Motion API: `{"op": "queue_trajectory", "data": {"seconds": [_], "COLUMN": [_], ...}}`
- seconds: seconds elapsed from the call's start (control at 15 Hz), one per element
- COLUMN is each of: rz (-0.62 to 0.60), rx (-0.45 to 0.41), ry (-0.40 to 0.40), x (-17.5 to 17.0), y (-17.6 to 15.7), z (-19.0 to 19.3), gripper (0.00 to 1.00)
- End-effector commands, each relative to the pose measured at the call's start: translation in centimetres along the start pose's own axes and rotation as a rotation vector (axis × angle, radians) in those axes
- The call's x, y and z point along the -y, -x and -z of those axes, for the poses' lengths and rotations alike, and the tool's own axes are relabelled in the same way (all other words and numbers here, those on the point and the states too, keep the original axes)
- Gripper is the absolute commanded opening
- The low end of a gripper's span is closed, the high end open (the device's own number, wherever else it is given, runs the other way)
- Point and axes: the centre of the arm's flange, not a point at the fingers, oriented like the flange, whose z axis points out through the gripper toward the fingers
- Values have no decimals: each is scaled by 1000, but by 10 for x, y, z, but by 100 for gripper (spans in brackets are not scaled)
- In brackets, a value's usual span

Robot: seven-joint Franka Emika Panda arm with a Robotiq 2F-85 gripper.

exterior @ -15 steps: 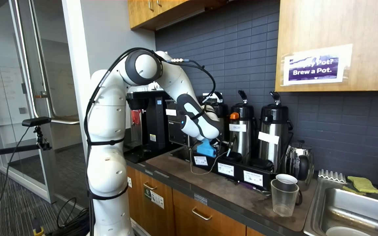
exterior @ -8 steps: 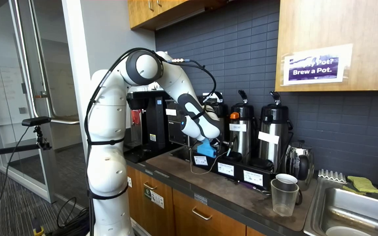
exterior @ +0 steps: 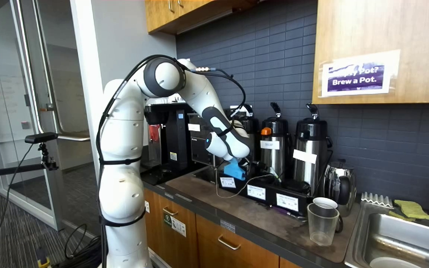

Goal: Pick up the black marker from the counter and put it in the black bowl in the middle

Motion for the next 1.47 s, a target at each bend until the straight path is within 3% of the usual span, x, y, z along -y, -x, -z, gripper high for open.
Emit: {"op": "queue_trajectory", "data": {"seconds": [0.0, 0.47, 0.87, 1.07, 1.4], "rz": [-3, 12, 18, 34, -4], "rx": [-30, -6, 187, 298, 555], "ry": [-9, -40, -117, -110, -243], "x": [-3, 8, 10, -5, -24], "y": [-4, -29, -20, 1, 50], "z": [10, 50, 114, 141, 177], "gripper": [100, 100, 100, 100, 100]}}
